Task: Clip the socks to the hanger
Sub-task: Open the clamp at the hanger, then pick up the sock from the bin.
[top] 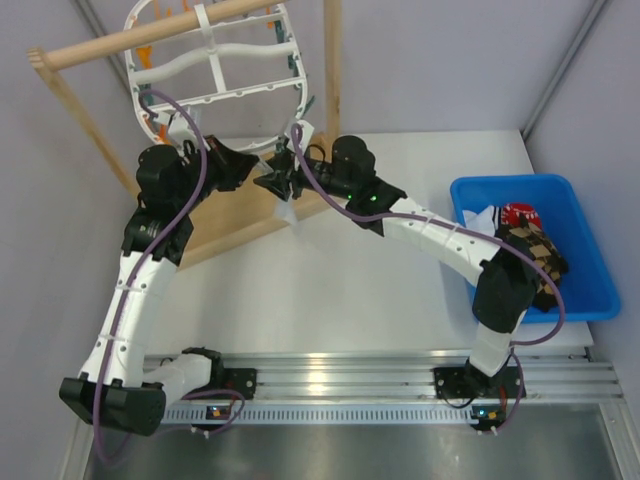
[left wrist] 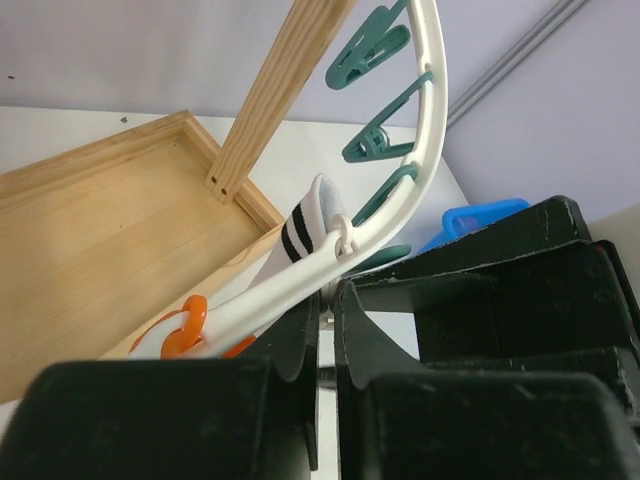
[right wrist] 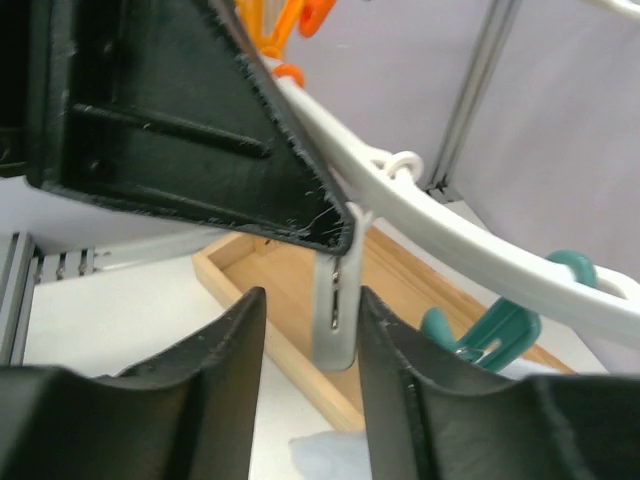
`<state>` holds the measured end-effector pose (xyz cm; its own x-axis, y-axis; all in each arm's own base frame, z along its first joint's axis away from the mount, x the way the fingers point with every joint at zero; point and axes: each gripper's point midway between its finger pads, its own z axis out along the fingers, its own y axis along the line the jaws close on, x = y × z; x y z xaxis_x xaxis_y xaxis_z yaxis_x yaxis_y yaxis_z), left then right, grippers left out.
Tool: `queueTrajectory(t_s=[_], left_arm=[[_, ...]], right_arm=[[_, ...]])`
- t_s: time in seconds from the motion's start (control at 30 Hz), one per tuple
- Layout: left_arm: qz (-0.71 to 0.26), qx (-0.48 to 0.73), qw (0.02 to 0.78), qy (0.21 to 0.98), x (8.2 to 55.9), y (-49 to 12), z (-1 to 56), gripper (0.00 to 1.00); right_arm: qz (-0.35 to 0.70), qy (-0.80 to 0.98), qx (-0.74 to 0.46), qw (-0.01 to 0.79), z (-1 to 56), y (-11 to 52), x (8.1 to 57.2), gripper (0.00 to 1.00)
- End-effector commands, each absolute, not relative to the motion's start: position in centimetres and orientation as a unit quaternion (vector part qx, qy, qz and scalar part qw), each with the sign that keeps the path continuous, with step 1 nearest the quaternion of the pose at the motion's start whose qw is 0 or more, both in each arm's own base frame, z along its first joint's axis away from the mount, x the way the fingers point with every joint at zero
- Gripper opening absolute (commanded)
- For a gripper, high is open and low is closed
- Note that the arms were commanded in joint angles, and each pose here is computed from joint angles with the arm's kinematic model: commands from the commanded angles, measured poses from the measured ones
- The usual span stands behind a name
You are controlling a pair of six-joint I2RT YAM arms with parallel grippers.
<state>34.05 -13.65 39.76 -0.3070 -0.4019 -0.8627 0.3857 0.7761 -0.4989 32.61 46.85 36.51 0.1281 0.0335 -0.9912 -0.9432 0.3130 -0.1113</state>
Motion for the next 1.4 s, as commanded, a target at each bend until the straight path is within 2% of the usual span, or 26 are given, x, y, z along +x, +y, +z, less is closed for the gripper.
queueTrajectory(t_s=[0.0,0.23,0.27,0.33,0.43,0.47,0.63,0.73,0.83,0.87,0.93,1.07,1.23,1.37], left_arm=[[-0.319,-0.022,0.624,0.714,34.9,-12.5,41.9,0.0],[-0.319,-0.021,0.624,0.714,34.6,-12.4,41.7,0.0],[-0.318,-0.021,0.623,0.715,34.7,-12.5,41.5,0.0],[-0.319,-0.02,0.622,0.715,34.6,-12.5,41.5,0.0],[-0.321,-0.018,0.623,0.714,34.4,-12.5,41.4,0.0],[-0.32,-0.018,0.622,0.715,34.3,-12.5,41.2,0.0],[-0.324,-0.015,0.619,0.715,34.2,-12.6,41.0,0.0],[-0.323,-0.014,0.618,0.716,34.1,-12.7,40.8,0.0],[-0.324,-0.012,0.617,0.717,34.0,-12.7,40.8,0.0],[-0.324,-0.013,0.618,0.716,34.1,-12.7,40.8,0.0],[-0.326,-0.012,0.617,0.716,34.0,-12.8,40.9,0.0],[-0.326,-0.012,0.617,0.716,34.0,-12.8,41.0,0.0],[-0.324,-0.015,0.617,0.717,34.0,-12.7,40.9,0.0],[-0.324,-0.015,0.618,0.716,33.9,-12.6,41.0,0.0]], right_arm=[[0.433,0.485,-0.462,0.603,39.7,47.2,28.6,0.42],[0.427,0.516,-0.465,0.579,38.4,43.6,28.6,0.66],[0.421,0.526,-0.462,0.577,38.3,42.3,28.6,0.74],[0.415,0.543,-0.468,0.56,36.7,40.9,28.5,0.79],[0.406,0.571,-0.469,0.538,35.2,37.4,28.5,0.97],[0.395,0.583,-0.464,0.537,35.1,35.6,28.9,1.0],[0.379,0.611,-0.473,0.51,32.9,29.0,30.1,1.0],[0.344,0.656,-0.453,0.496,31.5,23.4,31.7,0.96],[0.295,0.705,-0.414,0.495,29.7,16.6,33.6,0.83],[0.265,0.727,-0.384,0.505,29.3,12.7,34.9,0.76],[0.211,0.761,-0.359,0.498,27.5,6.6,35.9,0.68],[0.165,0.826,-0.287,0.456,23.7,-1.5,36.9,0.5],[0.13,0.896,-0.165,0.391,17.7,-7.3,38.3,0.37],[0.082,0.91,-0.064,0.402,15.8,-10.1,41.3,0.34]])
